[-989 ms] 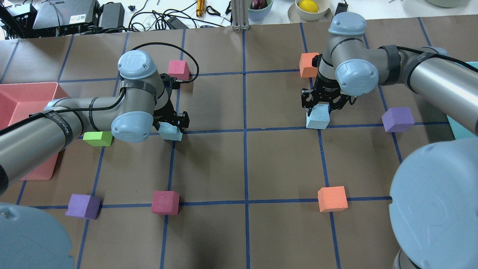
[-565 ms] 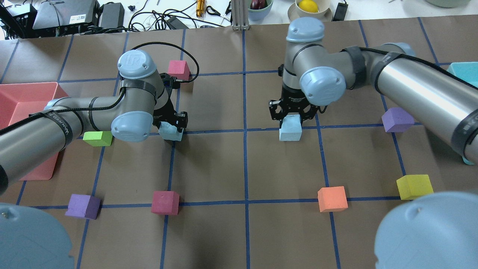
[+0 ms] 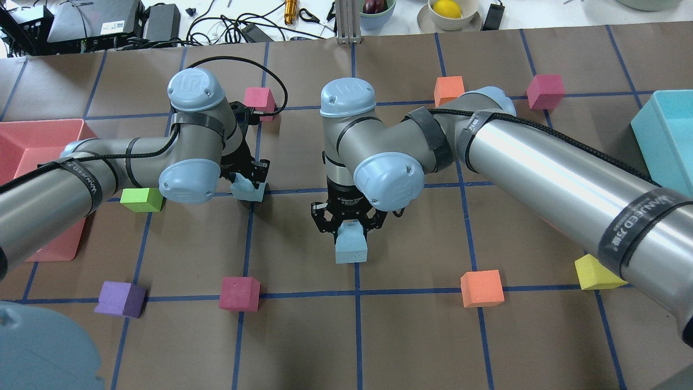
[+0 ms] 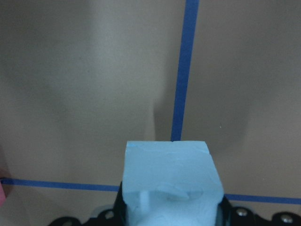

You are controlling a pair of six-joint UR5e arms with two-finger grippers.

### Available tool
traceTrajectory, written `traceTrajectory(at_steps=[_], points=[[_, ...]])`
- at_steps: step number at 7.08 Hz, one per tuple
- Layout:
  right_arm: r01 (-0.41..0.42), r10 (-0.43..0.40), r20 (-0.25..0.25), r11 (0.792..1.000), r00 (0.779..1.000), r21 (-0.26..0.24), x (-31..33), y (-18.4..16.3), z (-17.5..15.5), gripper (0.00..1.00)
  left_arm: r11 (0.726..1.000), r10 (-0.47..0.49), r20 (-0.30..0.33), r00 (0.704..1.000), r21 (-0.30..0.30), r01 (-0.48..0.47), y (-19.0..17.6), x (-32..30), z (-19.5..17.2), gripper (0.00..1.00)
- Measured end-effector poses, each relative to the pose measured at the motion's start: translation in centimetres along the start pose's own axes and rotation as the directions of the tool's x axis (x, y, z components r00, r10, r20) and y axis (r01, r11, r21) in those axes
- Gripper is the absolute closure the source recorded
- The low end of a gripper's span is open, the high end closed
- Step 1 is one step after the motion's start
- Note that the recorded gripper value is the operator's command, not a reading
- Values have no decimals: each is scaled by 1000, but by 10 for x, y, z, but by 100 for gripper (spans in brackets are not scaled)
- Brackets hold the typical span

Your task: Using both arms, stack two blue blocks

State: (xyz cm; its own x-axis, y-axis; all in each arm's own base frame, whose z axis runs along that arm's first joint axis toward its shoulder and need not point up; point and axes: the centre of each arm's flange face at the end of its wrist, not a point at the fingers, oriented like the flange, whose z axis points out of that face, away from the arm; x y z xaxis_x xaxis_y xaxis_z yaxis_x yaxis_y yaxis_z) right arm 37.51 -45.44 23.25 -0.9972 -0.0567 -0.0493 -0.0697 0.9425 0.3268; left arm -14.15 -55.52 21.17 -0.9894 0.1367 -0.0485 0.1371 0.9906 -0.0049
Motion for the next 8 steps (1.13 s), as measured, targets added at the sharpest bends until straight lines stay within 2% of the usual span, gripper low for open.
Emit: traceTrajectory(at_steps=[2,5,6,8], points=[[-32,31,12,999,999,30,3,5,23,98,1000,-2,2,1000,18,2,-2,-1,-9,100],[-53,52,12,997,999,55,5,5,30,94,999,3,4,1000,46,-3,-5,3,-28,100],[-55,54,7,997,998,57,6,5,30,79,999,6,1,1000,53,-6,-3,6,-35,100],[-62,62,4,997,998,54,7,6,32,11,998,11,-4,1000,59,-11,3,10,-51,100]])
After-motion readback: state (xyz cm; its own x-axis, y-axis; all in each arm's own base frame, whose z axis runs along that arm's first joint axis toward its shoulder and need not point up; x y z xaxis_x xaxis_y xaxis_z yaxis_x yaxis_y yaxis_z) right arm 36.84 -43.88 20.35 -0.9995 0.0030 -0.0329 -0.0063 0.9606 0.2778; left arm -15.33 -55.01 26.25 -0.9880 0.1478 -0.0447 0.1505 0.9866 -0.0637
